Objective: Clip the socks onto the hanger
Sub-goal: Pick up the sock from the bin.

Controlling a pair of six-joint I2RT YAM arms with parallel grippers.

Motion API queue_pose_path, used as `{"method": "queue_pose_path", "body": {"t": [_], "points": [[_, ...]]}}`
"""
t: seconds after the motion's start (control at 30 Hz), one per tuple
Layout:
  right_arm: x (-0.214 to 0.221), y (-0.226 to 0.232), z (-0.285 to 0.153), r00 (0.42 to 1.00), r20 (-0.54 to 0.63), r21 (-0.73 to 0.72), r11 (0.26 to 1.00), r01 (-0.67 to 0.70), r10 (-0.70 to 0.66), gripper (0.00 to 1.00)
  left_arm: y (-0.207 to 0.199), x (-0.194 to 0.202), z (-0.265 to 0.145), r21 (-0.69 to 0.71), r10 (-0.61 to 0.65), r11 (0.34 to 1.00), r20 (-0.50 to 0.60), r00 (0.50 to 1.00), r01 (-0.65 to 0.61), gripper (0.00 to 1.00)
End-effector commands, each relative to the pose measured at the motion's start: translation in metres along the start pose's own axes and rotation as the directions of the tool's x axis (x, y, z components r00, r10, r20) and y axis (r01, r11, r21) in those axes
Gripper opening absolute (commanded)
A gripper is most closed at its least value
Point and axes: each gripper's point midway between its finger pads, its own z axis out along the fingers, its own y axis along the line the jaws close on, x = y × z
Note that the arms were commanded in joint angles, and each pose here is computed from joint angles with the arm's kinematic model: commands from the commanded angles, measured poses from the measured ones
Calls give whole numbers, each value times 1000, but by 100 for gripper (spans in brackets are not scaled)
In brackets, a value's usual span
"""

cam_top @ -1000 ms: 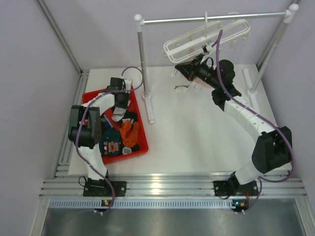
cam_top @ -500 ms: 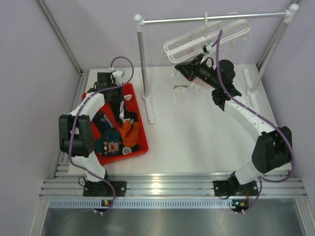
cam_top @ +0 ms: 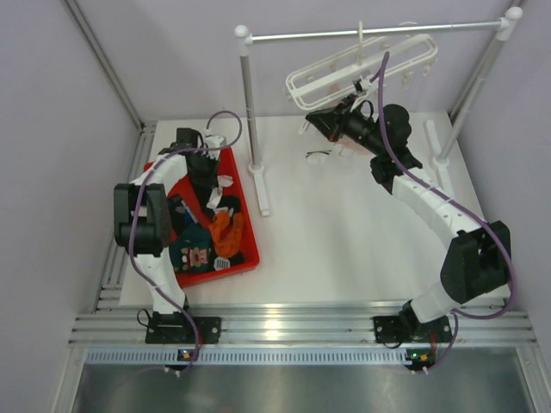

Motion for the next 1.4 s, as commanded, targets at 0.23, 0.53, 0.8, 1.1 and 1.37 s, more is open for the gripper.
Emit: {"method": "queue_pose_path", "body": {"t": [0.23,0.53,0.8,1.1,1.37], "points": [[-37,9,-3,996,71,-20,999,50,-49,0,2,65,-7,60,143,989,-252,957,-132,0],[-38,9,-3,996,75,-21,999,47,-45,0,-19,21,-25,120,110,987,-35,993,-105,39],[-39,11,-4,996,73,-23,999,49,-47,0,-17,-32,-44,74,104,991,131,986,-114,46],[-38,10,-4,996,72,-19,999,47,-46,0,-5,-23,-8,17,156,987,77,985,-158,52],[-35,8,-3,997,65,-19,999,43,-42,0,7,-4,30,20,199,980,-2,980,-199,51]]}}
